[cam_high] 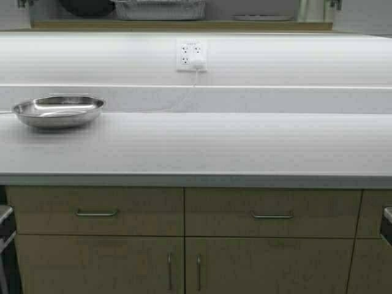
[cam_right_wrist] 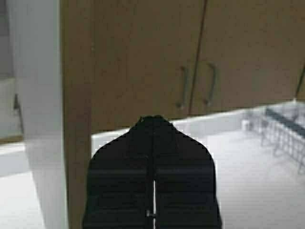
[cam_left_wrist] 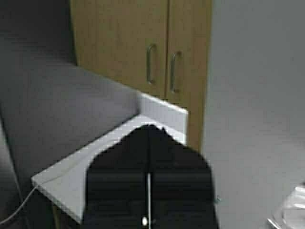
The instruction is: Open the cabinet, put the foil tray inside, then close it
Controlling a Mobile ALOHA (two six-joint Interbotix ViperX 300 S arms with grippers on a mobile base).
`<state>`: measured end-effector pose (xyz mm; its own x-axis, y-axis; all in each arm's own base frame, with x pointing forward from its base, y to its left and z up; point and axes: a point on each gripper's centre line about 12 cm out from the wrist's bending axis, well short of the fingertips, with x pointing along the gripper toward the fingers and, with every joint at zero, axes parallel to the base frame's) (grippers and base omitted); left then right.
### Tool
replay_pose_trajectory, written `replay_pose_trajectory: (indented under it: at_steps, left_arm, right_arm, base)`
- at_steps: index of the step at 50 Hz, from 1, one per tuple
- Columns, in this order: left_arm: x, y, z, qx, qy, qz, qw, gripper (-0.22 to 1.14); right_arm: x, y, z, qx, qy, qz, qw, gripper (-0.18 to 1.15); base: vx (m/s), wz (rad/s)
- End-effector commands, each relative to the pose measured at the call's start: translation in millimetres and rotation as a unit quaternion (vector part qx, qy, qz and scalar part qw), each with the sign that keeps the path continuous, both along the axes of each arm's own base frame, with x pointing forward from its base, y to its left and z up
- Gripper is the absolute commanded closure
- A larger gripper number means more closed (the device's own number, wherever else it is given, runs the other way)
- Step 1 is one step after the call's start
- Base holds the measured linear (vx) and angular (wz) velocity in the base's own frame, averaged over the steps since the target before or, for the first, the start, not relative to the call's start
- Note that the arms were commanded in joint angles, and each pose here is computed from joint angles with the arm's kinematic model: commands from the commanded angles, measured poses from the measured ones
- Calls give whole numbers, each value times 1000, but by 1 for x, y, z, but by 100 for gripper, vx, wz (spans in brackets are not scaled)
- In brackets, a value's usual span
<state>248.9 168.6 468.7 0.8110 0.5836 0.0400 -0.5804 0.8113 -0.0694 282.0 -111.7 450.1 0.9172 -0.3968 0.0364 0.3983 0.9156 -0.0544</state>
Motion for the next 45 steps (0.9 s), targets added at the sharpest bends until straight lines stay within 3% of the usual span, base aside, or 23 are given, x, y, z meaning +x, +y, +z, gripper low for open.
replay_pose_trajectory:
  at_steps: [1, 14, 24, 33, 45]
  left_arm:
    - [8, 19, 20, 2, -4, 21, 1000, 87]
    - [63, 61, -6, -24, 10, 19, 999, 87]
    - [116, 83, -25, -79, -24, -5, 997, 87]
    - [152, 53, -37, -72, -6, -55, 996, 87]
    - [173, -14, -47, -68, 12, -133, 989, 87]
  right_arm:
    - [25, -12, 7, 12, -4, -1, 1000, 90]
    - [59, -29, -11, 30, 24, -8, 999, 90]
    - [78, -33, -31, 48, 42, -2, 998, 90]
    - [87, -32, -44, 63, 53, 4, 997, 90]
    - [95, 15, -41, 55, 53, 64, 995, 90]
  base:
    - [-8, 4]
    - [-4, 4]
    - [-2, 3]
    - [0, 0]
    - [2, -1]
